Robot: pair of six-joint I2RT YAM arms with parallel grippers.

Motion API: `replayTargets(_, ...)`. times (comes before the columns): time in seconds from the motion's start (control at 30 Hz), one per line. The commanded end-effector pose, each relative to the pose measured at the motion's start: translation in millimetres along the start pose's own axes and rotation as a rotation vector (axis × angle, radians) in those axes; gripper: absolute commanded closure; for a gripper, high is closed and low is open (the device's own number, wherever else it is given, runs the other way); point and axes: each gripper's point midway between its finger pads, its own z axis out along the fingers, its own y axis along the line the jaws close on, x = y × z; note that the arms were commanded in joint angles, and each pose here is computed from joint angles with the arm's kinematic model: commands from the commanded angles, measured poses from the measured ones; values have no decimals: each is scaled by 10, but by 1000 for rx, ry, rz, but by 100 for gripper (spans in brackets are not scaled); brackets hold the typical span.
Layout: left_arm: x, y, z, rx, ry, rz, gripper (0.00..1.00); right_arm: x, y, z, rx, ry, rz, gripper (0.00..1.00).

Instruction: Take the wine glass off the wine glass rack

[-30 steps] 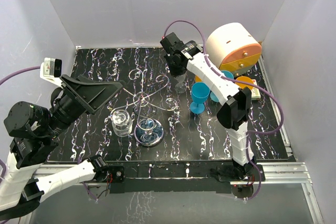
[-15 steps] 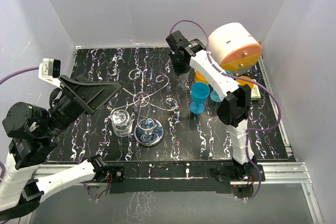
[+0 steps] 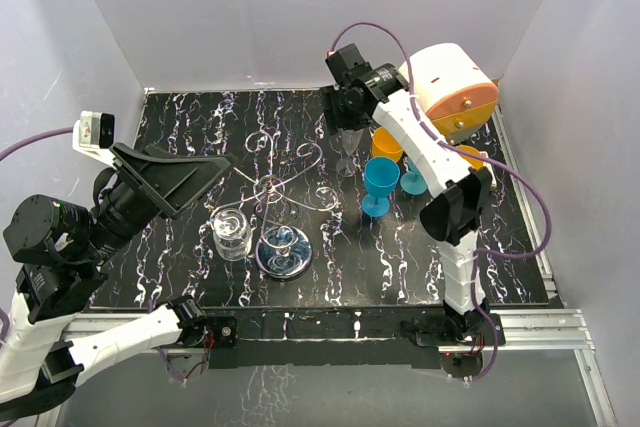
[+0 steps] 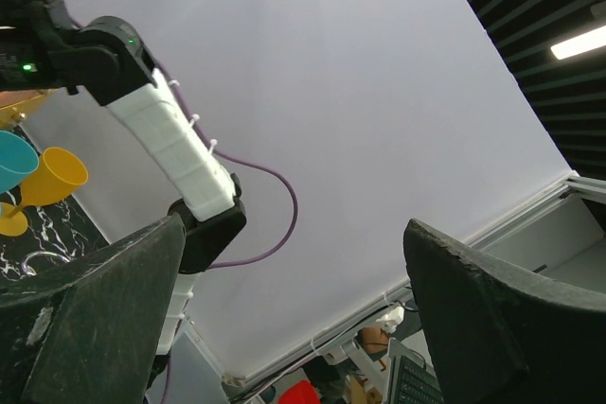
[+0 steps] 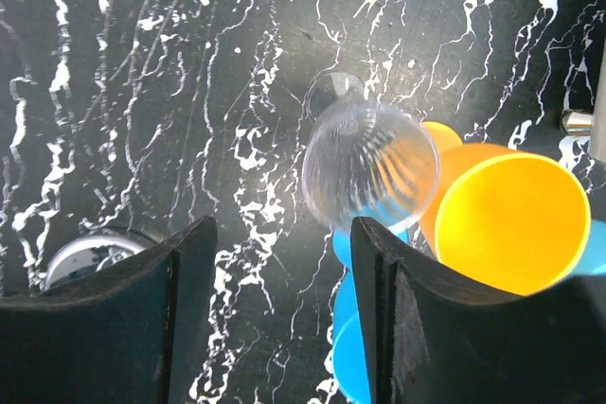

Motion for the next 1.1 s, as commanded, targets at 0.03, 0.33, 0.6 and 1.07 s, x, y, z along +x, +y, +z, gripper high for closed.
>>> replayTargets(0.03,-82,-99,-65,29,-28,2,1,-331,10,-1148,-117,-231,64,34)
replayTargets(0.33,-123,-3,-191,-10,-56,19,1,-14,151,-2358,-417,-532,71,2)
replayTargets(0.6,-166,150,-146,-105,-67,65,1,335,687,-3373,-956,-690,69,1)
replayTargets(1.07,-330,391,-174,-270,-130,104,1,583,1548,-3468,-1068,-524,41,2)
